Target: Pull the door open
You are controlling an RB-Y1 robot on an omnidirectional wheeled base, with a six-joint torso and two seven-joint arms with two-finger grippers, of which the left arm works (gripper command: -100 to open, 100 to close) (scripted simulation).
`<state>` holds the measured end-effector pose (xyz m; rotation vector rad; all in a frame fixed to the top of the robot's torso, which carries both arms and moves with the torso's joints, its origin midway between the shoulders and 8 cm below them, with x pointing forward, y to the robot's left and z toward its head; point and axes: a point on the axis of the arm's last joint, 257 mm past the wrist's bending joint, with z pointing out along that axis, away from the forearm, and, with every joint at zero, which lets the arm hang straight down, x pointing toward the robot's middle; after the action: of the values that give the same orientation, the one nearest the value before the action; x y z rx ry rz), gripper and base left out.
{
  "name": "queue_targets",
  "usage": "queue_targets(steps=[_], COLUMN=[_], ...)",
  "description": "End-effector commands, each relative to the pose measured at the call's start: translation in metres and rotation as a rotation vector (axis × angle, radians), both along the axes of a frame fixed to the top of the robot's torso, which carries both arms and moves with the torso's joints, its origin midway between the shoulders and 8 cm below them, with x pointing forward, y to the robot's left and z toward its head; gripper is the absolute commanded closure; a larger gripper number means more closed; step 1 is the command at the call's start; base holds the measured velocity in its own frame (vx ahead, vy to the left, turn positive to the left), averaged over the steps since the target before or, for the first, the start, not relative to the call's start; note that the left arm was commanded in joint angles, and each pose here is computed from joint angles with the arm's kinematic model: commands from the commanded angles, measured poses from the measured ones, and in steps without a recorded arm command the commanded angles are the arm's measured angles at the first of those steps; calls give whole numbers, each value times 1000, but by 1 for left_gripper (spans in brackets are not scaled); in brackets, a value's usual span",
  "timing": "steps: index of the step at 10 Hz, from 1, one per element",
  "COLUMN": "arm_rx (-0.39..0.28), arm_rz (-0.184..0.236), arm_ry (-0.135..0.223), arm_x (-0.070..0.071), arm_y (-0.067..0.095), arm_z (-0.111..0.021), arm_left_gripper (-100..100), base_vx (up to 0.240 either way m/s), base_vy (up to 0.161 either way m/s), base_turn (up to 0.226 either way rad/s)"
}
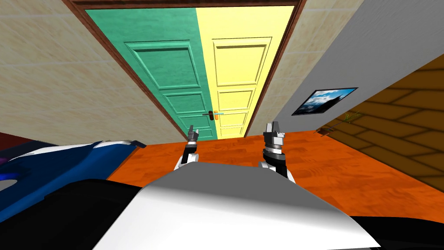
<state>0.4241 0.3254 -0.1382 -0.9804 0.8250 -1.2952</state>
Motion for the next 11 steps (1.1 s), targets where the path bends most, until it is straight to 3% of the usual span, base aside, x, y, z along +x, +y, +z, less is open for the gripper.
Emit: queue_targets(steps=[1,8,11], arm_rx=[0,-1,-4], arm_rz=[6,26,42], arm_ry=[38,137,202], arm_x=[8,25,35], arm_y=[6,24,37], arm_z=[-15,-54,-80], arm_left_gripper=[-100,-100,-100], base_vx=[145,109,148], base_vy=[-8,4,1], base_turn=[-37,-27,-37])
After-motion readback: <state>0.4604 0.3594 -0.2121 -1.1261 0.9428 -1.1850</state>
